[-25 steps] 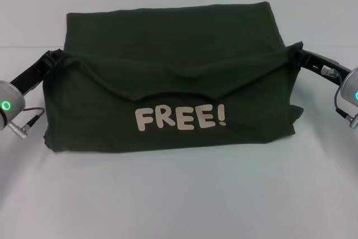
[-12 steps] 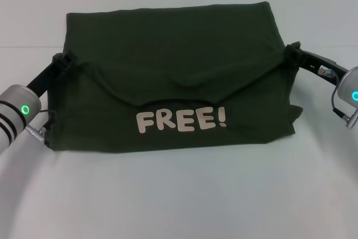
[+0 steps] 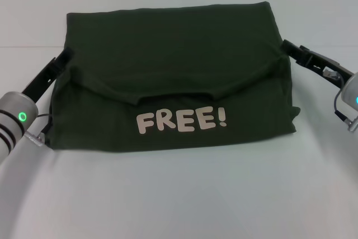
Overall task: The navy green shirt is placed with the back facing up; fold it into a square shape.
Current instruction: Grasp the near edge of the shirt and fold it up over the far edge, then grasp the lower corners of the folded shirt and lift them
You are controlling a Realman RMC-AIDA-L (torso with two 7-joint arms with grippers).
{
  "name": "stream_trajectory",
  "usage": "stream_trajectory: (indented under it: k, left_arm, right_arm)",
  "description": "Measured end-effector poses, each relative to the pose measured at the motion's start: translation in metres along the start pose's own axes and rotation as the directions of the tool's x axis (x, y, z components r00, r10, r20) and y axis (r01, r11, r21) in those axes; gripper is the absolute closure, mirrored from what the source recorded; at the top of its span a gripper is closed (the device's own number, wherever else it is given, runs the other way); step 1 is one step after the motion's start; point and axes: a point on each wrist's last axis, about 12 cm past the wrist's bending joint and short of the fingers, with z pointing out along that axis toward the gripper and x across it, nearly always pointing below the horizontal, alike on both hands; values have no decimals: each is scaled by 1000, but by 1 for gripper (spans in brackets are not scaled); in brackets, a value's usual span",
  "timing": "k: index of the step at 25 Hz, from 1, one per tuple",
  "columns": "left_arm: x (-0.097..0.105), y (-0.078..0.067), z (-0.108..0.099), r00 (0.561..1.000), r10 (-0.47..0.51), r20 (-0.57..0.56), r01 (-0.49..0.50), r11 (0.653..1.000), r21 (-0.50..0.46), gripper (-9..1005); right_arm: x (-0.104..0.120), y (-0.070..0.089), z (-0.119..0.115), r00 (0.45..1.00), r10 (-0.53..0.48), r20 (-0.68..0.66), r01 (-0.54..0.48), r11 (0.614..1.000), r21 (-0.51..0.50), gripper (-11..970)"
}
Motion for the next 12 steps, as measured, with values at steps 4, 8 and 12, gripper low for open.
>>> stream_trajectory:
  k: [4, 8, 12]
  left_arm:
    - [0, 6, -9, 1000, -18, 13, 18, 1000, 19, 339]
    - [-7, 13, -29, 999, -37, 13, 35, 992, 124, 254]
    - [-20, 17, -52, 992, 55, -113, -20, 957, 289, 209]
  right_arm:
    - [2, -6, -13, 998, 45, 42, -44, 999, -25, 419]
    - [8, -17, -35, 994, 81, 77, -76, 995, -59, 259]
    - [15, -29, -63, 989, 118, 89, -108, 989, -104, 114]
